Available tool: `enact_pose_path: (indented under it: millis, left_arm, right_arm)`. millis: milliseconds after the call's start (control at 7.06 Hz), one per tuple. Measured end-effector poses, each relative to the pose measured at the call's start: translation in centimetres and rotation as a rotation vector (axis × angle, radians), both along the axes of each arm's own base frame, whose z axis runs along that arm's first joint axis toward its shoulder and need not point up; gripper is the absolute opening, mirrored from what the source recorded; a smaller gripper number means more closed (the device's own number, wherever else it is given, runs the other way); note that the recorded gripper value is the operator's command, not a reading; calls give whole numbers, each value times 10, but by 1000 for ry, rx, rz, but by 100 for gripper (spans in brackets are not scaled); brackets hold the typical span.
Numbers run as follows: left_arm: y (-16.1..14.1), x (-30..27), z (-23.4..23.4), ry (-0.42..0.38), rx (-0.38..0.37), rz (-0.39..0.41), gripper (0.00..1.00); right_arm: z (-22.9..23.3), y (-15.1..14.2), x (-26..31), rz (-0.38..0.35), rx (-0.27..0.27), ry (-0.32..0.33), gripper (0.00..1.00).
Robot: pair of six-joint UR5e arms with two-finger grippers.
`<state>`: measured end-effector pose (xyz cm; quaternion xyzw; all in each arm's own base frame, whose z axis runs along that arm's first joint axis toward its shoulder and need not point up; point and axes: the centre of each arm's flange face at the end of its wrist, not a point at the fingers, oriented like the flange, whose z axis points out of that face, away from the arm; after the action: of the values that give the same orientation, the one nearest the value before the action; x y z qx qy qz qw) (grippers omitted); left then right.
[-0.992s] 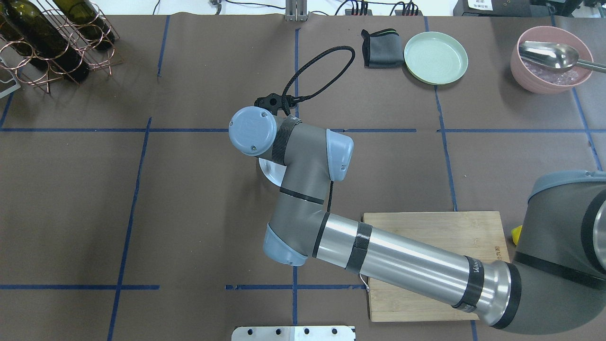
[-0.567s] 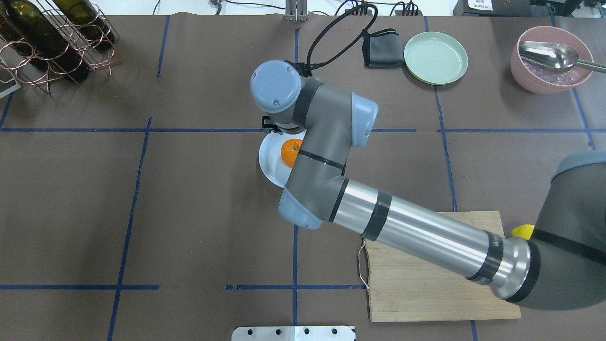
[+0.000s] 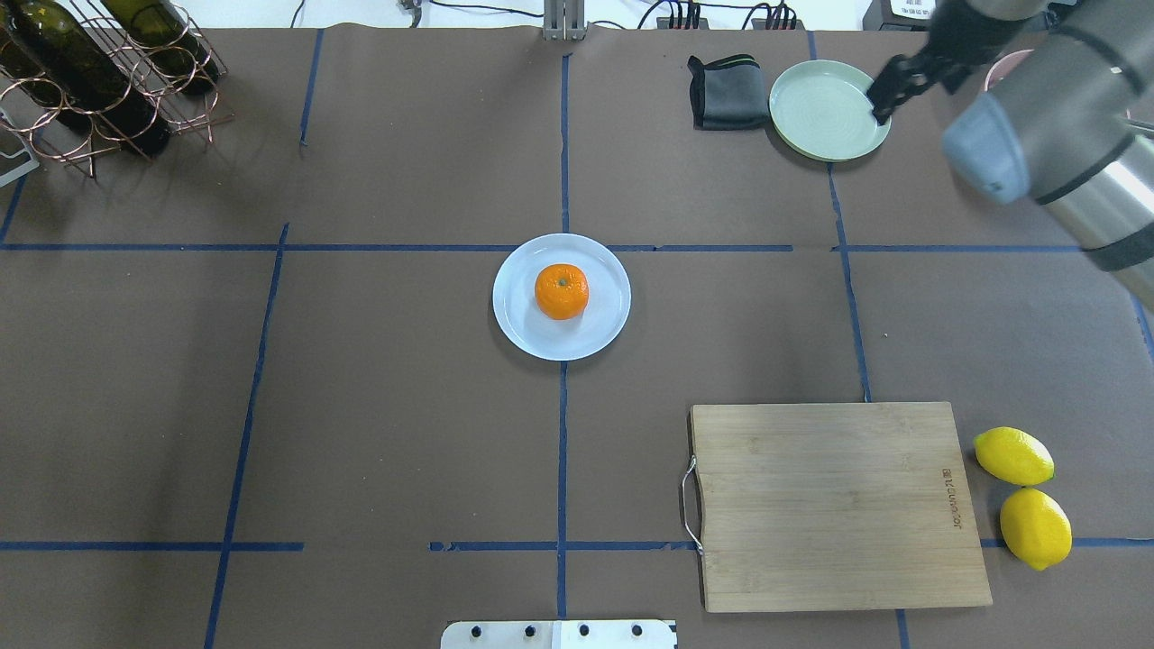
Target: Pick orange to plate
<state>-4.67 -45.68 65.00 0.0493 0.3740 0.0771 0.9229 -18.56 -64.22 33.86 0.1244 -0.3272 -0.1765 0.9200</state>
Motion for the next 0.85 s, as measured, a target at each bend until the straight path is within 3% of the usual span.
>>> enact_pose_path:
  millis: [283, 709, 850]
  left_arm:
    - [5, 0, 2, 0, 2, 4, 100]
    - [8, -1, -5, 1, 17, 4, 100]
    - [13, -2, -13, 1, 31, 3, 100]
  right_arm:
    - [85, 17, 114, -17, -41, 46, 100]
    - [238, 109, 211, 49, -195, 76, 100]
    - [274, 139, 222, 66, -212, 71, 100]
